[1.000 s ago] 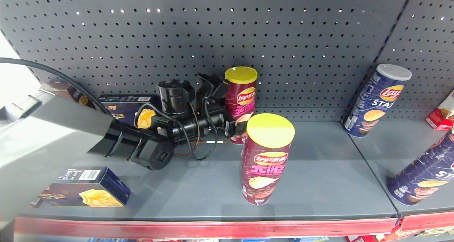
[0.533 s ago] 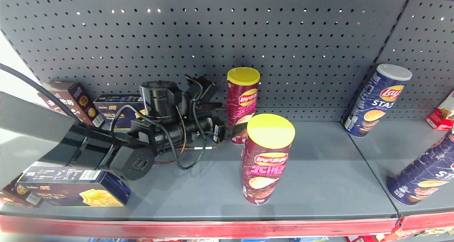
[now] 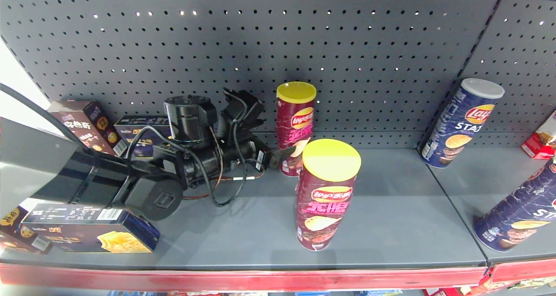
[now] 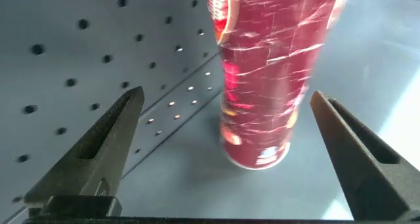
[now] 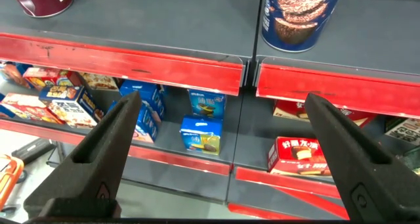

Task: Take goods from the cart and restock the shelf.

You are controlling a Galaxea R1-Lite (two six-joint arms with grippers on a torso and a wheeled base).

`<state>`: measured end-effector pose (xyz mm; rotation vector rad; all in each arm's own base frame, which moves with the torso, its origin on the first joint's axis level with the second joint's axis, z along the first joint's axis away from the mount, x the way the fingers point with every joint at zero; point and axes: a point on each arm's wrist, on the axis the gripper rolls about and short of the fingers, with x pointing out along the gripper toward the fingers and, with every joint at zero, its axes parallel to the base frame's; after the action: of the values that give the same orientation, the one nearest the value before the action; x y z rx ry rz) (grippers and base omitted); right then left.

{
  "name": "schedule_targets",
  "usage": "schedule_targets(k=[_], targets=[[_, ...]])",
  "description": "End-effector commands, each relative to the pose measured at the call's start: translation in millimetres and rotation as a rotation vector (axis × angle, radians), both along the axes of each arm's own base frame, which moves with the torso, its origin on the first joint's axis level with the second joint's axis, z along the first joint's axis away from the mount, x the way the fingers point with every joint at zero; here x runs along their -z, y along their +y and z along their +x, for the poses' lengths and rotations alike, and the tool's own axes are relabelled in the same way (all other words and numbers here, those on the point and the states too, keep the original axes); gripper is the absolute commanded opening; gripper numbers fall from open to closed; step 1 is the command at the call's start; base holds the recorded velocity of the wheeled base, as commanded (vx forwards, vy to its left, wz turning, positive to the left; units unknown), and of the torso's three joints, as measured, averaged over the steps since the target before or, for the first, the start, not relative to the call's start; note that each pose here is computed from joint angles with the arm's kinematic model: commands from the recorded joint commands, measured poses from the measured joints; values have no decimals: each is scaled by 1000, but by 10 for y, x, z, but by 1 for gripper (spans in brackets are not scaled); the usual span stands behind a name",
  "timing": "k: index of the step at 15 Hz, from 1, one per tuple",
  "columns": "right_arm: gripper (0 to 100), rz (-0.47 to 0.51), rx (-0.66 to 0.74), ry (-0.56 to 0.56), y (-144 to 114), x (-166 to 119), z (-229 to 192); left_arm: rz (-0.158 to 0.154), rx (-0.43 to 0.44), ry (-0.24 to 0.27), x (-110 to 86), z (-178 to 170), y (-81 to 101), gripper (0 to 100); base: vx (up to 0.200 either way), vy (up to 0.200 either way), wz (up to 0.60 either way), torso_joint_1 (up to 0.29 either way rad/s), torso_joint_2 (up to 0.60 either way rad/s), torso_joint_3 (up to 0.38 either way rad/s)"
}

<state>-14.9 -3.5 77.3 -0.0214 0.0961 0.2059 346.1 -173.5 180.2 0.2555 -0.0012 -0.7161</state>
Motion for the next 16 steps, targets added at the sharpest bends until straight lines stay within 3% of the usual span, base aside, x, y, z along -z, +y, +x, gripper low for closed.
schedule_targets(k=[1,16], targets=[[100,-1,0,2,0,0,2,1,-24,-2,-4,4,5,100,0,0,0,0,0,0],[100,-1,0,2,0,0,2,27,-125,31,114,32,152,100,0,0,0,0,0,0]])
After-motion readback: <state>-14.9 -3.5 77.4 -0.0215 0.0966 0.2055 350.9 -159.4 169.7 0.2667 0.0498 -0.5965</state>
